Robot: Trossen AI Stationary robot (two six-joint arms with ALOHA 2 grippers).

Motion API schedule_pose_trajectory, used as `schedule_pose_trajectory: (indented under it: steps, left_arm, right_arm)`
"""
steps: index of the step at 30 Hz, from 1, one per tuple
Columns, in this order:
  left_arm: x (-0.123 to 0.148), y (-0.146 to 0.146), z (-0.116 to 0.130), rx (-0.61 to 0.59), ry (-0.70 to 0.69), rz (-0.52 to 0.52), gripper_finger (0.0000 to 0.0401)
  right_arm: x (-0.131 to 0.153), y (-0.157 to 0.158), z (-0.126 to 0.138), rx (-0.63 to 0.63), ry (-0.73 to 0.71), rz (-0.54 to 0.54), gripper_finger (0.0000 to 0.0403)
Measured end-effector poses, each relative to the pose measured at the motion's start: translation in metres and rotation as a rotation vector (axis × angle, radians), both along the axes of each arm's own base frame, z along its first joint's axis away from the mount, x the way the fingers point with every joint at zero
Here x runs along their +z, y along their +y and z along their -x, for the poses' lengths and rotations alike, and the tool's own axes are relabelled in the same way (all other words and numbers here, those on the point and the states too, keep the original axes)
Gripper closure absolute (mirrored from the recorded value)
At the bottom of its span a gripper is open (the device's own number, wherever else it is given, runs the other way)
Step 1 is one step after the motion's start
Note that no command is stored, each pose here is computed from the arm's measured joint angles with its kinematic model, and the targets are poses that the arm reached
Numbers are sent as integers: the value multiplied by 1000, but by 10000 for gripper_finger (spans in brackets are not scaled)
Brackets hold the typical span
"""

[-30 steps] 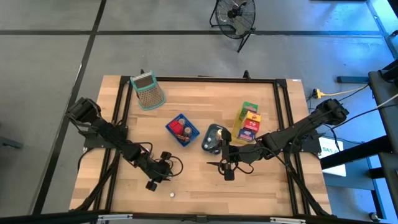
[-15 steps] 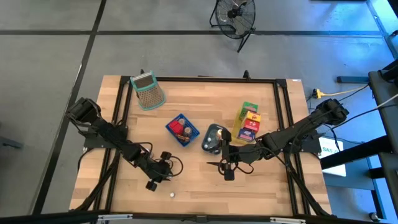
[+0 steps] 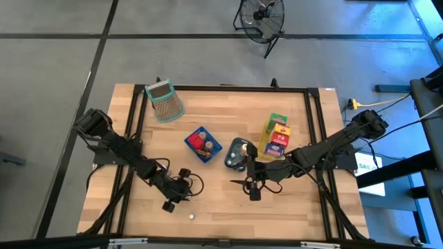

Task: Pick & Place Kitchen Items
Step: Put the black food coloring bottle into the green bin

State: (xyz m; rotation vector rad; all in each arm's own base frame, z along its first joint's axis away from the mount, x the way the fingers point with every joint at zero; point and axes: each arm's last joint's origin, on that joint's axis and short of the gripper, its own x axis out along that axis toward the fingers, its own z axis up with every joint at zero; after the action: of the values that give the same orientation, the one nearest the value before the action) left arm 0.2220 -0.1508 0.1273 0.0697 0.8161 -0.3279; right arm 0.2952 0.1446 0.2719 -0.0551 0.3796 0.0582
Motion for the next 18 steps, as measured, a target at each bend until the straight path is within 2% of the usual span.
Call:
schedule_pose_trajectory:
  steps: [18]
  left_arm:
    - [-11,2,-4,-22,54,22,270]
  right_arm:
    - [0,0,0,-1,-2,-1,174]
